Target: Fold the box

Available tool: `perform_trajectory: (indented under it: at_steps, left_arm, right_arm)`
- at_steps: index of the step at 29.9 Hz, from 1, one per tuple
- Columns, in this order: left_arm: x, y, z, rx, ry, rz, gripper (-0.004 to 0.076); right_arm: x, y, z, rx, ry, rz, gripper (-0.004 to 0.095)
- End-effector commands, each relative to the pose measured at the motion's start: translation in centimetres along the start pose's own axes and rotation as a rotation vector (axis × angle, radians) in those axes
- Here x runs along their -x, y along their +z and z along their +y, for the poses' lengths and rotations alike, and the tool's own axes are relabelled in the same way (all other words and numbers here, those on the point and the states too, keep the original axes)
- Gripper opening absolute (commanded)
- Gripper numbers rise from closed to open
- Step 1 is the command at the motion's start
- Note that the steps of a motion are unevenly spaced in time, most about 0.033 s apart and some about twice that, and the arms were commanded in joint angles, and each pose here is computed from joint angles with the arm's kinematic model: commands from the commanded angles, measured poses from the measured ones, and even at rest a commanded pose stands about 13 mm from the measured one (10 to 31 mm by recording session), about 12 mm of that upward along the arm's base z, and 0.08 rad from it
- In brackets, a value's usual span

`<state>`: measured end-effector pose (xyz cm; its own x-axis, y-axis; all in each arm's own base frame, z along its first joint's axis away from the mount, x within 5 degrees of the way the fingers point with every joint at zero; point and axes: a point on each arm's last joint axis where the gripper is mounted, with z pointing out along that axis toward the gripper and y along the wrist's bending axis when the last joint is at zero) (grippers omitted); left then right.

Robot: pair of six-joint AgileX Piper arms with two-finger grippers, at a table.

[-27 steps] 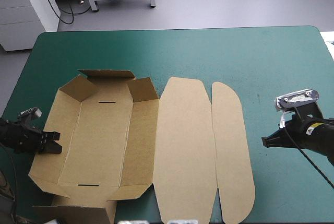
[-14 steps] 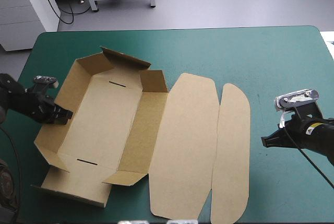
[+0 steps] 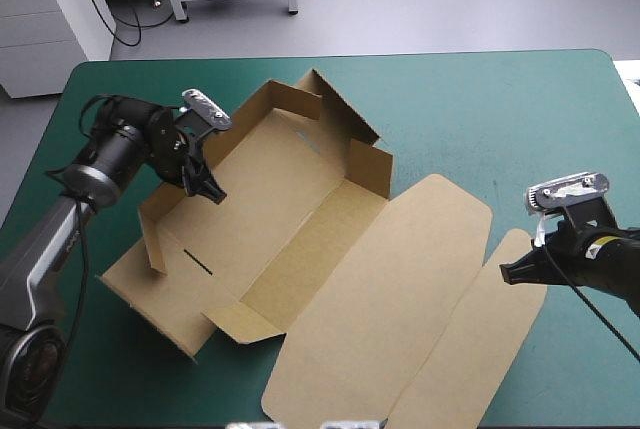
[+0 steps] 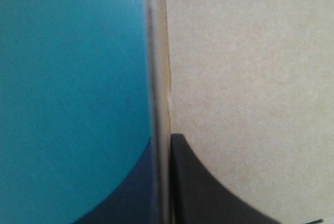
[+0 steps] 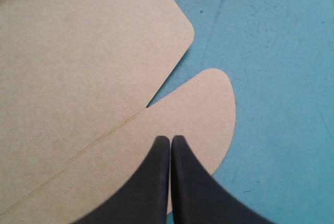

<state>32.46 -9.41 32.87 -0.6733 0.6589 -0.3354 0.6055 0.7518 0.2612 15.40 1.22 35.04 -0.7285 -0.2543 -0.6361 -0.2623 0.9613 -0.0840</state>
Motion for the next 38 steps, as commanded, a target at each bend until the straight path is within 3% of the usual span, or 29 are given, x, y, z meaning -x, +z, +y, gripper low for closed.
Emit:
perform_trajectory:
  at_steps: [1,12,20,29,38]
  left_arm:
    - [2.8,-3.0,-1.0,0.174,0.110,-0.180,-0.0010]
    - [7.0,-5.2,-5.6,0.395,0.454,-0.434,-0.0010]
    - [8.6,-6.5,-9.1,0.408,0.646,-0.579,-0.0010]
    - [9.1,-7.6,-13.7,0.413,0.828,-0.642,-0.0010]
    - [9.2,-7.0,-17.6,0.541,0.914,-0.593,-0.0010]
  right_arm:
    - [0.6,-0.7,-0.2,-0.015,-0.007,-0.053,-0.0014]
    - [0.4,-0.7,-0.1,-0.007,-0.006,-0.035,-0.0014]
    - [0.2,-0.7,0.0,0.002,-0.002,-0.013,-0.0014]
    - [0.1,-0.7,0.1,0.017,0.005,-0.001,-0.0014]
    - [-0.2,-0.8,0.3,0.039,0.027,0.028,-0.0014]
